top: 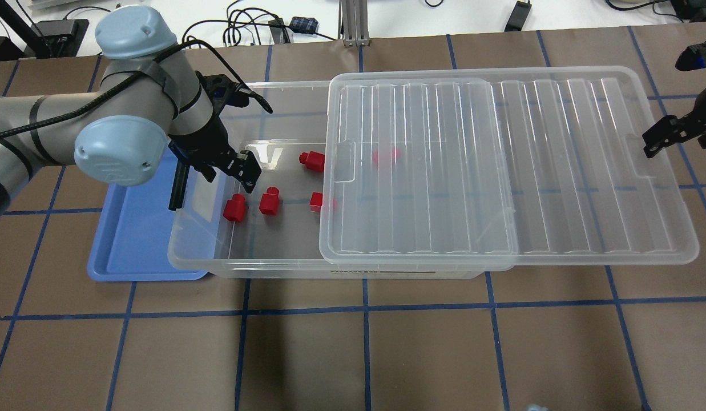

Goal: Place red block in blue tray from box

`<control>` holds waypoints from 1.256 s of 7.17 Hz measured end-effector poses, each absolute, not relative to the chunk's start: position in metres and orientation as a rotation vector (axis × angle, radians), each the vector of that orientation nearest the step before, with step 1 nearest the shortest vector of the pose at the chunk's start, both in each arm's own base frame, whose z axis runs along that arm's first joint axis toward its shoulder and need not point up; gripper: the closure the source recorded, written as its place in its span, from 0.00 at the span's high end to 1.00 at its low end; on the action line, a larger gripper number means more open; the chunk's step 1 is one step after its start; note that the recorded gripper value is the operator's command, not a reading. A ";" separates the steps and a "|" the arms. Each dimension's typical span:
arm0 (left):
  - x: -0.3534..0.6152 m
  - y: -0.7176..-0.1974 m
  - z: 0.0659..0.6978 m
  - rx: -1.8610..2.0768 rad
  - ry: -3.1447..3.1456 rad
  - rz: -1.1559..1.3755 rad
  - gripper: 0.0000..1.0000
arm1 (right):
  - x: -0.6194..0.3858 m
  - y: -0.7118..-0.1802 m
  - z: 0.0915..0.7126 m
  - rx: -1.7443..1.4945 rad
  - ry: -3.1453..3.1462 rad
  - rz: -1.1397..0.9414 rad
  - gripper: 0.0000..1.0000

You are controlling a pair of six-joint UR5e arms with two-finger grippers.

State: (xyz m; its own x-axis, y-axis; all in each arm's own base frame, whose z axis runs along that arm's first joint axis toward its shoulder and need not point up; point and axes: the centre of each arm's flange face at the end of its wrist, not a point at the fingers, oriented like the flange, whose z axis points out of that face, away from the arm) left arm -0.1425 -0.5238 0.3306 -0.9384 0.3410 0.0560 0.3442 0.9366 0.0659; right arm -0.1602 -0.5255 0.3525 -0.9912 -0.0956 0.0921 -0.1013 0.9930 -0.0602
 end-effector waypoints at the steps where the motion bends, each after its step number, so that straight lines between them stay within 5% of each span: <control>1: -0.143 -0.526 0.318 -0.542 -3.047 -0.118 0.83 | -0.163 -0.525 0.353 0.144 -3.047 0.100 1.00; 4: -0.154 -0.530 0.283 -0.580 -3.044 -0.094 0.83 | -0.163 -0.525 0.374 0.130 -3.039 0.133 1.00; 9: -0.165 -0.535 0.237 -0.665 -3.033 -0.053 0.83 | -0.103 -0.508 0.548 -0.011 -3.089 0.046 1.00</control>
State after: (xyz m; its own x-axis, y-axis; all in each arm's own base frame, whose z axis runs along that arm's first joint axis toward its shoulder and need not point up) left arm -0.1651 -0.5350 0.2374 -0.9076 0.4176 0.0428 0.4189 0.9077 0.0255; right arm -0.1034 -0.5078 0.5484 -0.9986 0.0077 0.0520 0.0062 0.9995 -0.0302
